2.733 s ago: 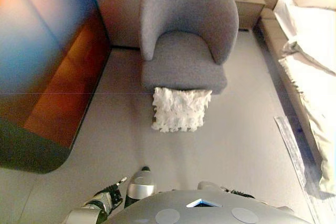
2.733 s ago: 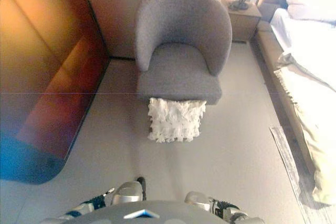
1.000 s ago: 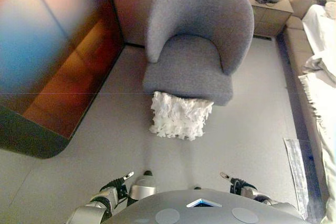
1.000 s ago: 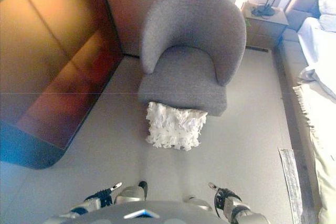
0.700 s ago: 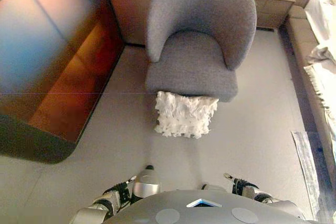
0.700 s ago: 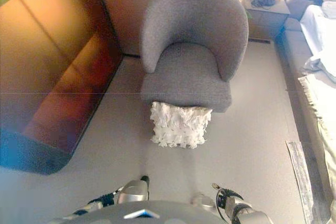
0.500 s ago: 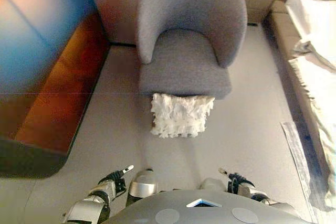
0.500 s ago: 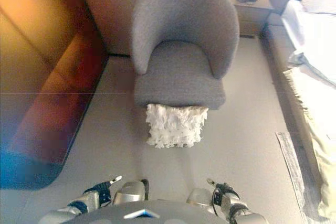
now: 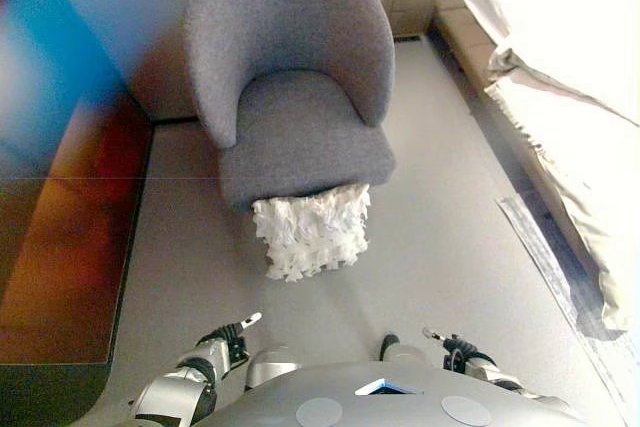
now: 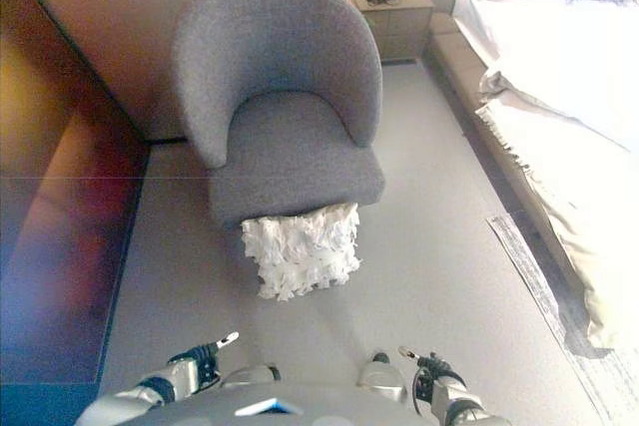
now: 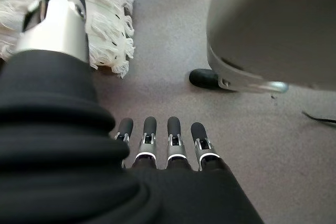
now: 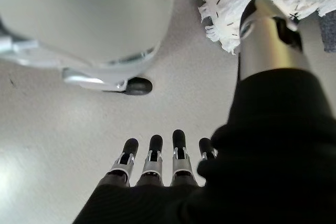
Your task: Pick up the cushion and take it to the sofa
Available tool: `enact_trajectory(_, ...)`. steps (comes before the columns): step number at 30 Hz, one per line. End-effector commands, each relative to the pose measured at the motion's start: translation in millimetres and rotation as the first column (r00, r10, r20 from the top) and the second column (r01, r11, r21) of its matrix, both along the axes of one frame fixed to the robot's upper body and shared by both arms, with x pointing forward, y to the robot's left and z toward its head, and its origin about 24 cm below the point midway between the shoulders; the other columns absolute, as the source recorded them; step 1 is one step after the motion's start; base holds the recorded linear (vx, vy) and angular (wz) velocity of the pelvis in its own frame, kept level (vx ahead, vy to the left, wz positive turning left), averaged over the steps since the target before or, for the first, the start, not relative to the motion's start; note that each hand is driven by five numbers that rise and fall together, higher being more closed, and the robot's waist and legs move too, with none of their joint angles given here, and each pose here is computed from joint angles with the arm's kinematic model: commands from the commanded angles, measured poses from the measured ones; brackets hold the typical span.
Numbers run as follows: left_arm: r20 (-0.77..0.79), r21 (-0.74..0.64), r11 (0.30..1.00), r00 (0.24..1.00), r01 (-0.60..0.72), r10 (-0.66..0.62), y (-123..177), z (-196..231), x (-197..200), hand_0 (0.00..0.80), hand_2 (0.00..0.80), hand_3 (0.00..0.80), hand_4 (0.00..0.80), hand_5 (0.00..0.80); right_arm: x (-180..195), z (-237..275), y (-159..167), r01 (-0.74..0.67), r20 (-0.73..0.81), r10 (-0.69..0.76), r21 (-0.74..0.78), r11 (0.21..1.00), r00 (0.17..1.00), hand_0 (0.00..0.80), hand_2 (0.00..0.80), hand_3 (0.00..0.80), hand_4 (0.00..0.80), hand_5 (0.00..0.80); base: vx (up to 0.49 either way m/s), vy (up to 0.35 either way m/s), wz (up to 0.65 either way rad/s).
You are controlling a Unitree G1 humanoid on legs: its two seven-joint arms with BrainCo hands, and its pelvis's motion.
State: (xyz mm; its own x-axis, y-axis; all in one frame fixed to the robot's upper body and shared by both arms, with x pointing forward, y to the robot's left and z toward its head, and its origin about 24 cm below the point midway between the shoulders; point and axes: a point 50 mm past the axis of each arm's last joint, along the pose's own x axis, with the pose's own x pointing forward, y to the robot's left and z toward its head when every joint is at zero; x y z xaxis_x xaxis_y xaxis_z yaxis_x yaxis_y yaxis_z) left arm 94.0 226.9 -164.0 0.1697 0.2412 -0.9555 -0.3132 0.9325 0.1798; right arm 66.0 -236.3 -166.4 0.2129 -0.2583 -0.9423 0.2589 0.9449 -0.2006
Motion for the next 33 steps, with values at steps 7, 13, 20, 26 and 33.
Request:
enact_trajectory(7, 0.010, 0.077, 0.996, 0.999, -0.050, 0.049, 11.9, 2.9, 1.7, 0.000, 0.000, 0.000, 0.000, 0.000, 22.4, 4.2, -2.2, -0.107, -0.011, 0.107, -0.036, 0.994, 0.994, 0.000, 0.000, 0.000, 0.000, 0.000, 0.223, -0.358, 0.26)
enact_trajectory(13, 0.028, 0.032, 0.998, 0.998, -0.048, 0.048, -3.2, -0.5, 1.9, 0.000, 0.000, 0.000, 0.000, 0.000, 24.0, 5.7, -7.9, -0.095, -0.022, 0.094, -0.045, 0.994, 0.995, 0.000, 0.000, 0.000, 0.000, 0.000, 0.090, -0.216, 0.16)
enact_trajectory(20, 0.048, 0.027, 0.999, 0.999, 0.021, -0.022, -9.1, -0.9, 4.4, 0.000, 0.000, 0.000, 0.000, 0.000, 23.6, 7.7, -16.2, -0.029, -0.030, 0.027, -0.067, 0.997, 0.999, 0.000, 0.000, 0.000, 0.000, 0.000, 0.120, -0.129, 0.48)
enact_trajectory(26, 0.032, -0.008, 0.998, 0.998, 0.057, -0.057, -11.2, -2.8, -1.7, 0.000, 0.000, 0.000, 0.000, 0.000, 22.5, 6.5, -12.1, -0.023, -0.023, 0.022, -0.076, 0.997, 1.000, 0.000, 0.000, 0.000, 0.000, 0.000, 0.152, 0.117, 0.20)
enact_trajectory(33, 0.053, 0.024, 0.994, 0.993, 0.104, -0.106, -2.3, 0.4, 4.6, 0.000, 0.000, 0.000, 0.000, 0.000, 25.3, 7.7, -13.2, 0.043, 0.015, -0.042, -0.109, 0.993, 0.999, 0.000, 0.000, 0.000, 0.000, 0.000, 0.204, 0.177, -0.08)
